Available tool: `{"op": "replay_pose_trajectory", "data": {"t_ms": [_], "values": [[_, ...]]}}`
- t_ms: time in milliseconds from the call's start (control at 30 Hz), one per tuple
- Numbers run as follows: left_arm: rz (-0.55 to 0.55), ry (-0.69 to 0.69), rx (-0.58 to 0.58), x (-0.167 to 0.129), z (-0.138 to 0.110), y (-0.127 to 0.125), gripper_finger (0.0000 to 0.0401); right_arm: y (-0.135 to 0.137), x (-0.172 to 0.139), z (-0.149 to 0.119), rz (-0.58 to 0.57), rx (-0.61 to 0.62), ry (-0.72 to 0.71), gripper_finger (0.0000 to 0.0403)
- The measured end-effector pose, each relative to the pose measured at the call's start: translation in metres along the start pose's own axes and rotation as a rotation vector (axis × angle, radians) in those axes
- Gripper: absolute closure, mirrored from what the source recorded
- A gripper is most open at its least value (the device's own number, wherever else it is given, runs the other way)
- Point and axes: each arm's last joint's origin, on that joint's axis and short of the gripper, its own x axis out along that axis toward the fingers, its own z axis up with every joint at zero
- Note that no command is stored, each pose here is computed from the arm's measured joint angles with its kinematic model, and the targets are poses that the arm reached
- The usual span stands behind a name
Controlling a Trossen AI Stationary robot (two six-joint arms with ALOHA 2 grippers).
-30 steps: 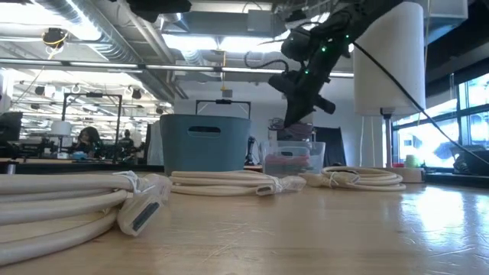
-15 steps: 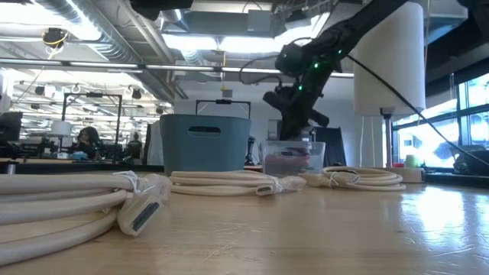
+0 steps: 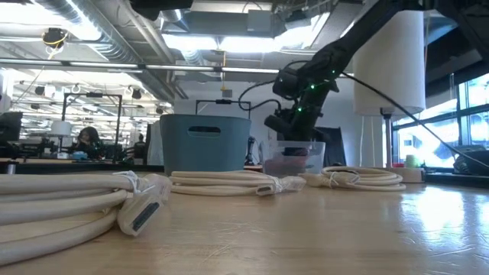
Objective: Pick & Place USB Port
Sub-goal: Put the purple charger cable into the transparent bin
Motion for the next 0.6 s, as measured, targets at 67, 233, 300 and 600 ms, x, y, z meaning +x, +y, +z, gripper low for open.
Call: {"op": "replay_pose_trajectory", "data": {"t_ms": [67,233,300,600], "values": [[0.0,0.0,0.0,0.0,0.0,0.0,0.0178,-0.0011,0.0041,-0.001,0.007,0.003,0.015,0.0403],[0.0,0.001,0.0,0.0,-0.0001,0.0,0.0178,-0.0011,0.0049,-0.0013,0.006,-0.001,0.017,0.0403],[0.0,0.001,0.0,0.0,-0.0001,0.0,0.0178,-0.001,0.0038,-0.0009,0.007,-0.001,0.014,0.0403],[-0.001,0.001,0.001,0.0,-0.0001,0.0,0.0178,-0.0006,0.0036,-0.0001,0.011,0.002,0.006,0.0357]]}}
